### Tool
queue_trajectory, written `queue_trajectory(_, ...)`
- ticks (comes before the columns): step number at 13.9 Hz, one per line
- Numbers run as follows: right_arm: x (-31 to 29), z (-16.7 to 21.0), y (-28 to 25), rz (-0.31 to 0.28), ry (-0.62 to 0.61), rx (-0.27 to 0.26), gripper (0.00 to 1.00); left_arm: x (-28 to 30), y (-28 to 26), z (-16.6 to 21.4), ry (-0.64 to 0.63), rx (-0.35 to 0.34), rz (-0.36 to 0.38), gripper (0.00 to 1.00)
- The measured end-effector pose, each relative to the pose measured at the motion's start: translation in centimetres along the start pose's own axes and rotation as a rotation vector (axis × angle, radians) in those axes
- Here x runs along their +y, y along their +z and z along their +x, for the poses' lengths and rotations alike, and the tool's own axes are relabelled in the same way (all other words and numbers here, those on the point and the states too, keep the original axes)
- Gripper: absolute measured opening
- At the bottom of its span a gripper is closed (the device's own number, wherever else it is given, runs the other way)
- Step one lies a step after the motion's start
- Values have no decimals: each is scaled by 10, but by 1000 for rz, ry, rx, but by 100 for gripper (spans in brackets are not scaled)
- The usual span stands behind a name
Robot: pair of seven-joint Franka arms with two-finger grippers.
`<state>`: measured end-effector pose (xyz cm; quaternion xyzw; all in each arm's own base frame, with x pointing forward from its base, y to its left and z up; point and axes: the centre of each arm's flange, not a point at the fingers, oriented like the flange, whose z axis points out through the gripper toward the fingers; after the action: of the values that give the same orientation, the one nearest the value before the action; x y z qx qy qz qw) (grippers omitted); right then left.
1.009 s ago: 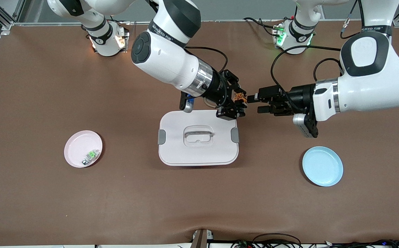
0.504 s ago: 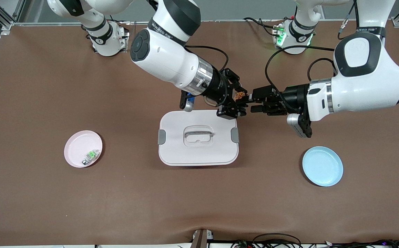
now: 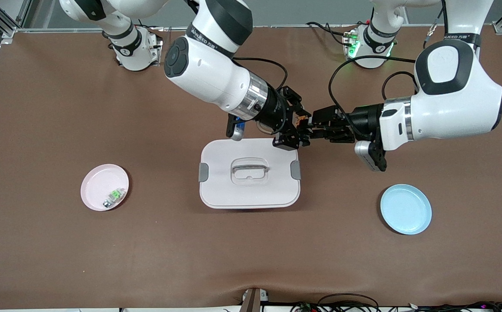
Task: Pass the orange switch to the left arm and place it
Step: 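Grasp the switch with the left gripper beside the right gripper, then open the right gripper and release the switch to the left gripper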
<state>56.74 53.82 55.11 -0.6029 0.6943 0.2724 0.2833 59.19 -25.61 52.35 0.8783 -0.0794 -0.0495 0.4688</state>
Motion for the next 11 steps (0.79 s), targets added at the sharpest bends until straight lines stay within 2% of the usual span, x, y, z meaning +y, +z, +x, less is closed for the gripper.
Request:
queue_trajectory(2,-1,0,0,6,0,-4,72,1,1,0,-5,4,-1,34)
queue_trajectory(11,-2,1,1,9,2,-5,72,-1,1,1,-8,7,0,34)
